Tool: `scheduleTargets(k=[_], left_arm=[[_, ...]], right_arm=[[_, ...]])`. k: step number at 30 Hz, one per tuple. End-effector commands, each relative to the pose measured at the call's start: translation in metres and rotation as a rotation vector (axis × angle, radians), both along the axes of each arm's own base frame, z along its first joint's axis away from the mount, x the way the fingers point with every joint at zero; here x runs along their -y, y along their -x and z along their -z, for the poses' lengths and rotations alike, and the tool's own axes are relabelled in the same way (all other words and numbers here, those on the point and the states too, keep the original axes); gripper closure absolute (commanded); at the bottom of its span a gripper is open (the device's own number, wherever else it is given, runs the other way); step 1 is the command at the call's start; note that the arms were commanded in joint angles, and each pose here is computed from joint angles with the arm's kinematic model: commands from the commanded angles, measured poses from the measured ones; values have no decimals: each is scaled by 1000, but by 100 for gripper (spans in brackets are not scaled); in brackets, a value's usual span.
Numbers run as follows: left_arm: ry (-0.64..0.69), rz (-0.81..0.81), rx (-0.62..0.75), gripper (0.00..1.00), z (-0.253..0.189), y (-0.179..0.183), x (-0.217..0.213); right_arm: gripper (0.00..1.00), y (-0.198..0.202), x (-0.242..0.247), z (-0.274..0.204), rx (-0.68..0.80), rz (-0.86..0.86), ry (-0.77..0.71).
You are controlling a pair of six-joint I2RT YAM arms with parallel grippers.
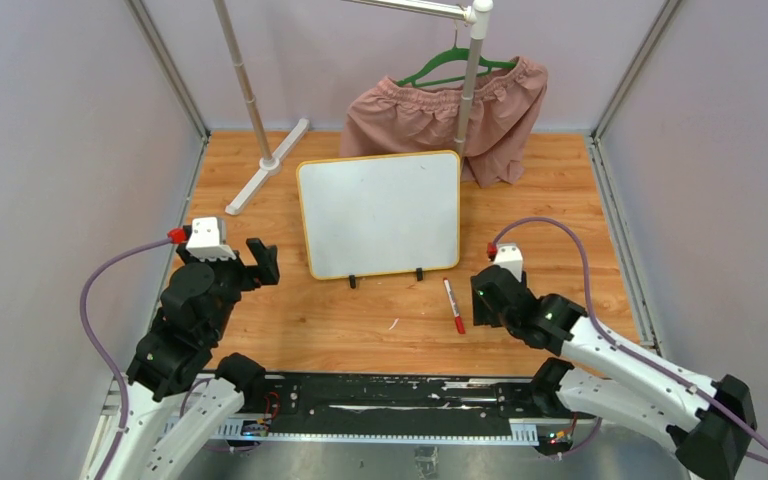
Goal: Write a sentence on the whiteboard
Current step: Open the whiteboard marker at the center of the board.
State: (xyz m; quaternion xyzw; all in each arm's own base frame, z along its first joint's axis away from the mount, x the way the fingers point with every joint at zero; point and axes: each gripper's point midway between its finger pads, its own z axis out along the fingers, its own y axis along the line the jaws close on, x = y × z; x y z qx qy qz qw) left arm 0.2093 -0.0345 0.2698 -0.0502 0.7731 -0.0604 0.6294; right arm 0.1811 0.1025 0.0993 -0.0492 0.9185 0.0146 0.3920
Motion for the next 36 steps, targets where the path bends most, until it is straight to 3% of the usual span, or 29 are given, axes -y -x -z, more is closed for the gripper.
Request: scheduleTargets(k=[1,25,36], left_arm=[[10,25,38,0,-9,0,4],[7,32,39,0,-8,0,6],[9,35,43,0,-8,0,6]], right_arm=[[36,4,-30,15,-87,-103,-61],[47,-23,-71,50,-246,-205,51],[64,-38,-75,68,-284,-182,51]])
